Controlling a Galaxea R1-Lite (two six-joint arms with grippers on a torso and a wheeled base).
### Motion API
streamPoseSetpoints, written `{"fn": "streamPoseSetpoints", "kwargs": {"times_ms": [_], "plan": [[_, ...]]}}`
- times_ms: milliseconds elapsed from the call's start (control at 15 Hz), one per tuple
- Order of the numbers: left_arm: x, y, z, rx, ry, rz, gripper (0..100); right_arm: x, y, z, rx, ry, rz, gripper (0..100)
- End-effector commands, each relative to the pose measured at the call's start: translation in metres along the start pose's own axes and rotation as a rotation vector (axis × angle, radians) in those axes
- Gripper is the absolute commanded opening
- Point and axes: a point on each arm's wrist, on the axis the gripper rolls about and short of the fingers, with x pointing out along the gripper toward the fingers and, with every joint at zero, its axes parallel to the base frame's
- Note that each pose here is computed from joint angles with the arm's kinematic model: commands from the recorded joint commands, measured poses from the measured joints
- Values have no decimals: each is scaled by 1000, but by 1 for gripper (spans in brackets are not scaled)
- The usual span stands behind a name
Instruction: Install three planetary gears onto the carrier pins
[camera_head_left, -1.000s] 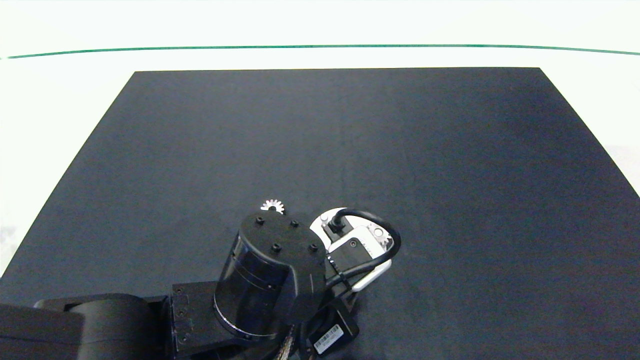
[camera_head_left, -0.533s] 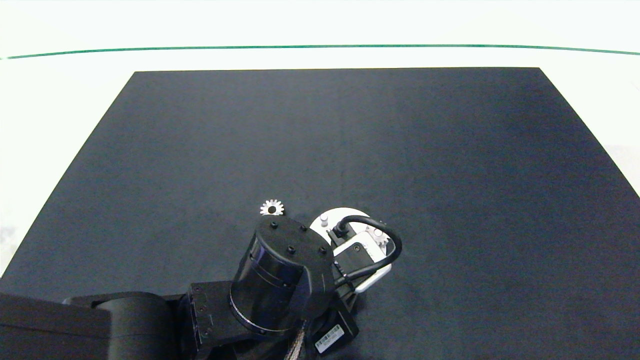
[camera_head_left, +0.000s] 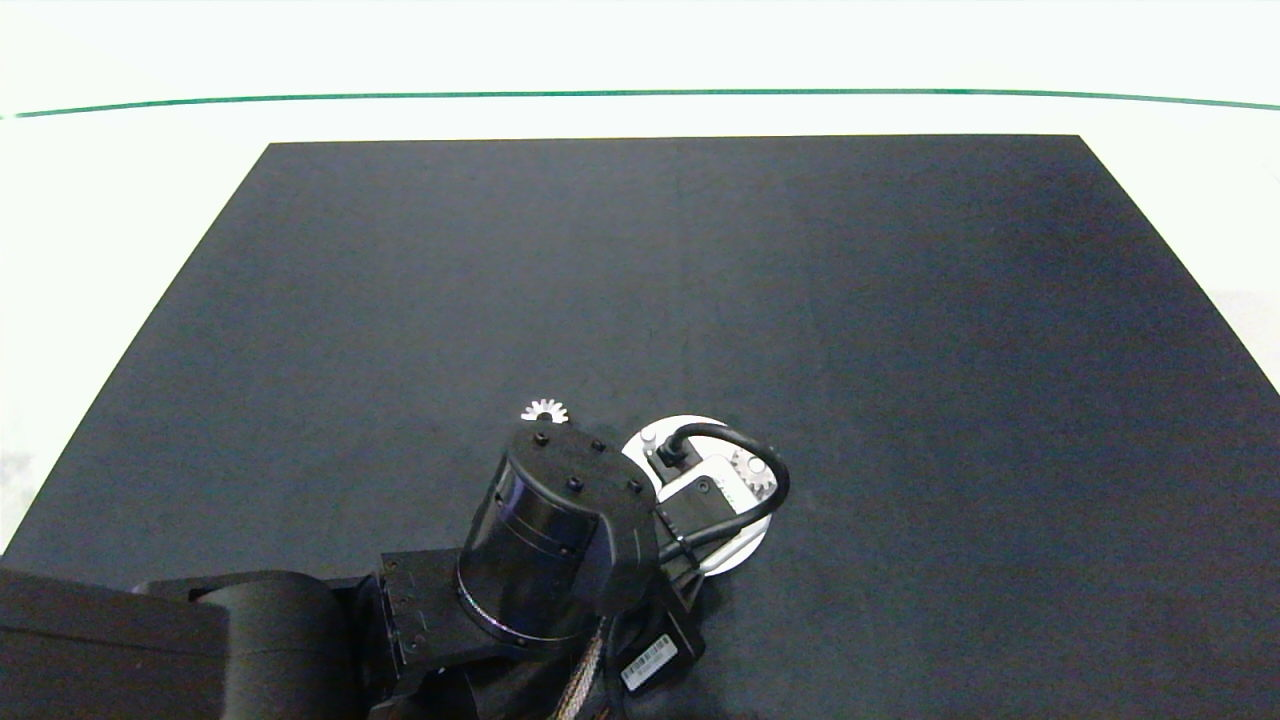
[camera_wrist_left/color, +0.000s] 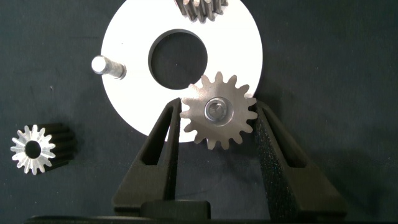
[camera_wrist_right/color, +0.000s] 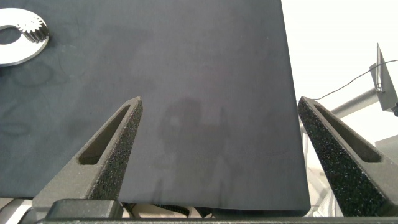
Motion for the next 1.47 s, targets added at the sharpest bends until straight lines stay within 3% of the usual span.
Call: {"fn": "streamPoseSetpoints", "kwargs": {"times_ms": [67, 1467], "plan": [[0, 0, -2, 3, 6, 2, 13, 0, 0, -1, -4, 3, -1, 100], [8, -5, -4, 9, 22, -7, 13, 0, 0, -1, -5, 1, 0, 100]]}}
